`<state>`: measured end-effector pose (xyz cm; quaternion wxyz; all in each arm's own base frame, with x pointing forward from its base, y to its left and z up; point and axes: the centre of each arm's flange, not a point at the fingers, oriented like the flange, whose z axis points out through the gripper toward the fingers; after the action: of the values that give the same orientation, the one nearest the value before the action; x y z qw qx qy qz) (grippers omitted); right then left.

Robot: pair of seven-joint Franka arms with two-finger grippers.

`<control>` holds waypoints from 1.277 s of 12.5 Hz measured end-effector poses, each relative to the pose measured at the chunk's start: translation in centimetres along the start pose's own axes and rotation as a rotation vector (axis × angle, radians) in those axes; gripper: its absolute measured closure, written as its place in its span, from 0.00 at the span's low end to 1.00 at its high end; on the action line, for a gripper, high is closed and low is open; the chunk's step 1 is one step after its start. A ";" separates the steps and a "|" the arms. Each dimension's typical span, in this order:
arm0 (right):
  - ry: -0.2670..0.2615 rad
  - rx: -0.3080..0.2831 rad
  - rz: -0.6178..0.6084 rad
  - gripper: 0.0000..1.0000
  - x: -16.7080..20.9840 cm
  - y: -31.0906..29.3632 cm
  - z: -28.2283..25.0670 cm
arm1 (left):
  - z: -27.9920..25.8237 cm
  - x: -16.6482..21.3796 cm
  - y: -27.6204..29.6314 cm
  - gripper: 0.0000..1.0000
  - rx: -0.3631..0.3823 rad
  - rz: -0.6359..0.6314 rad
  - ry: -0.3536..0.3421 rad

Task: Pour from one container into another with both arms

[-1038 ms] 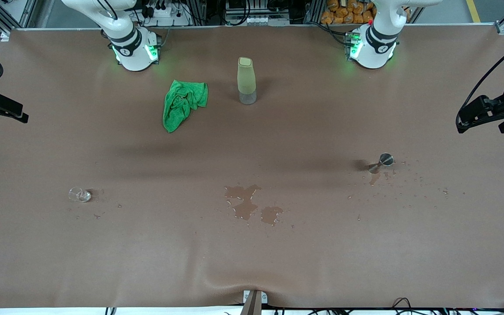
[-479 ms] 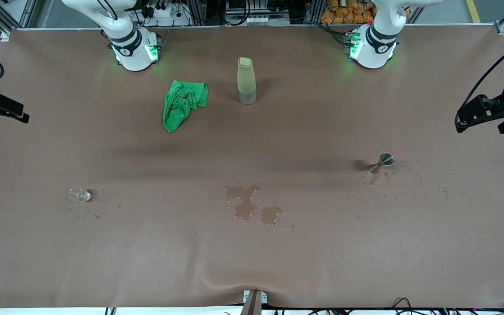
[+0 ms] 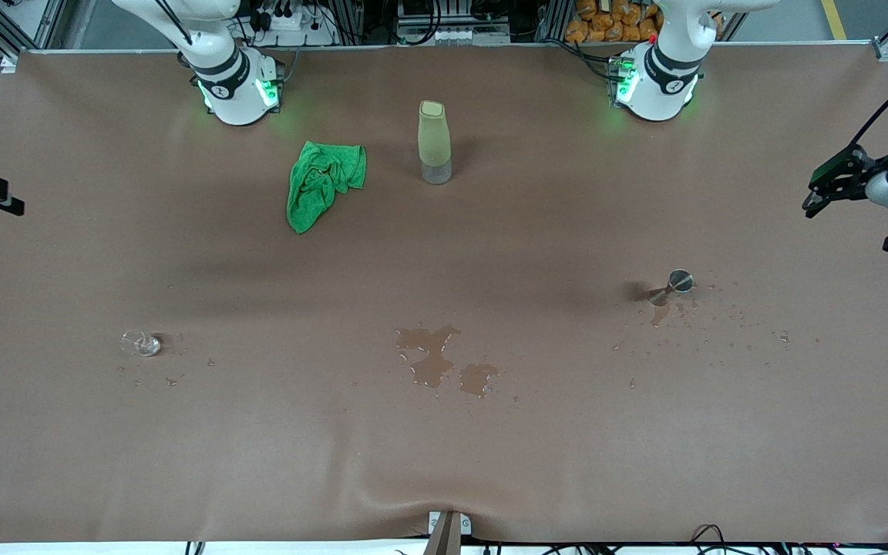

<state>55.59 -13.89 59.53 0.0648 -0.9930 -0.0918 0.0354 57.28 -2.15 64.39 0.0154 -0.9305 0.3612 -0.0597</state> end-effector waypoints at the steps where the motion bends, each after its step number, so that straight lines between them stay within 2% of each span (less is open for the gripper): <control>1: 0.009 0.016 -0.034 0.00 -0.3 1.4 0.3 | 0.0 -0.2 -0.3 0.00 0.001 0.108 0.000; 4: 0.032 0.088 -0.107 0.00 -1.4 6.4 2.1 | -0.1 -0.4 -0.5 0.00 0.002 0.357 0.000; 7: 0.081 0.176 -0.174 0.00 -3.8 13.4 4.8 | -0.1 -0.5 -0.6 0.00 -0.004 0.511 0.010; 10: 0.150 0.180 -0.311 0.00 -5.4 18.7 7.2 | -0.1 -2.4 -2.6 0.00 -0.067 0.489 0.095; 14: 0.226 0.202 -0.496 0.00 -4.6 22.4 12.3 | 1.6 -6.3 -6.0 0.00 -0.210 0.448 0.246; 16: 0.268 0.217 -0.576 0.00 -4.7 24.4 15.2 | 4.2 -7.9 -7.5 0.00 -0.304 0.414 0.342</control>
<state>54.11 -36.73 41.48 0.1888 -0.9095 -0.3550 -0.1055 57.07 8.64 59.96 -0.1732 -0.8050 0.5454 -0.1563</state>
